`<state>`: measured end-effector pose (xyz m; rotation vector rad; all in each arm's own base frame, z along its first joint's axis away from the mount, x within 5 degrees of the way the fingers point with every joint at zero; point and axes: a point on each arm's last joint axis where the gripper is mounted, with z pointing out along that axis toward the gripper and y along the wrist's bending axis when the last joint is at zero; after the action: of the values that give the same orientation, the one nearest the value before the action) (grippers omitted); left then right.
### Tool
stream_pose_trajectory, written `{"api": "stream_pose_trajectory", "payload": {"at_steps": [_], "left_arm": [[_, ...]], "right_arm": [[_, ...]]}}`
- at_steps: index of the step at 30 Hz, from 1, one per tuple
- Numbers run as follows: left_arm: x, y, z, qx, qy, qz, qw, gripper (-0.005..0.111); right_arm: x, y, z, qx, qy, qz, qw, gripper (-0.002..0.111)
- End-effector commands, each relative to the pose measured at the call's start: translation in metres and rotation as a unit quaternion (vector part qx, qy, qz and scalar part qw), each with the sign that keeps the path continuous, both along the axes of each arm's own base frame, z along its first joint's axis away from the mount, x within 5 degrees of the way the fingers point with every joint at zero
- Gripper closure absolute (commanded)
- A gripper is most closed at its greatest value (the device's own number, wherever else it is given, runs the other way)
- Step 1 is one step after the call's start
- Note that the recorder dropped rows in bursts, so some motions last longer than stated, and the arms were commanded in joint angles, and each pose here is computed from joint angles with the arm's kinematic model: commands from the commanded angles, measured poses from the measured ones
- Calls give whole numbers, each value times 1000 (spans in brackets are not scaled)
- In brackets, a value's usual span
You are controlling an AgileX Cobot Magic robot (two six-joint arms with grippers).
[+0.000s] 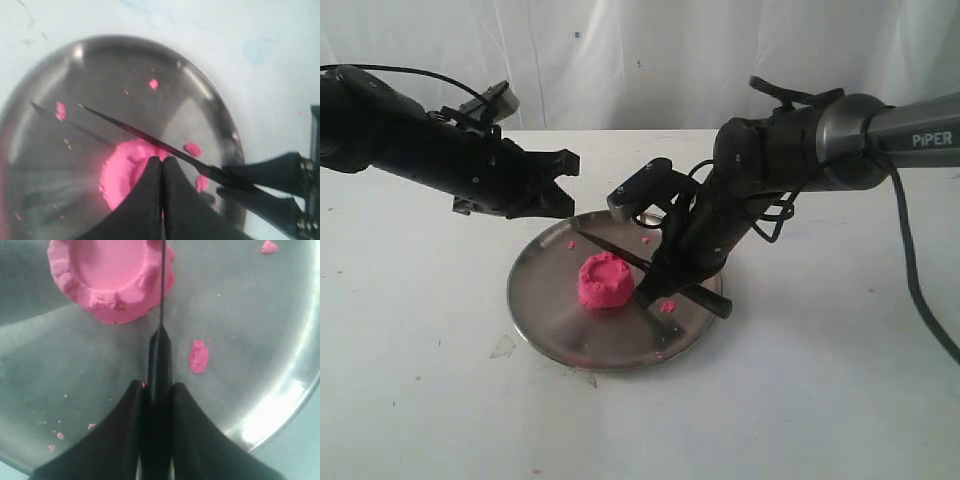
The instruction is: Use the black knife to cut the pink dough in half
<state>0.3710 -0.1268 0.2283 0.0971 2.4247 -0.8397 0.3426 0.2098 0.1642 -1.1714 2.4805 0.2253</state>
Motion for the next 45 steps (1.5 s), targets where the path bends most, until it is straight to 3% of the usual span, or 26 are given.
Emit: {"api": "stream_pose_trajectory", "payload": {"at_steps": [1, 7, 8, 10, 15, 19, 24, 45], "left_arm": [[7, 7, 7, 9, -36, 46, 998, 107], [21, 19, 9, 47, -99, 125, 986, 107], [20, 18, 8, 63, -107, 103, 987, 107], [15, 8, 1, 140, -147, -14, 979, 107], [24, -3, -7, 241, -234, -119, 934, 107], [16, -17, -18, 210, -203, -172, 941, 107], [8, -30, -22, 201, -202, -225, 932, 107], [13, -34, -53, 196, -168, -227, 939, 107]], "right_arm": [[4, 0, 9, 11, -26, 0, 1000, 108], [1, -2, 31, 22, -46, 4, 999, 108], [-2, -3, 34, 18, -43, 11, 999, 108], [-7, -4, 36, 8, -24, 27, 999, 108], [-13, -5, 34, -6, 1, 47, 999, 108], [-15, -2, 30, 4, 12, 64, 998, 108], [-13, 0, 22, 2, 15, 74, 997, 108], [-7, 2, 6, -3, 12, 70, 997, 108]]}}
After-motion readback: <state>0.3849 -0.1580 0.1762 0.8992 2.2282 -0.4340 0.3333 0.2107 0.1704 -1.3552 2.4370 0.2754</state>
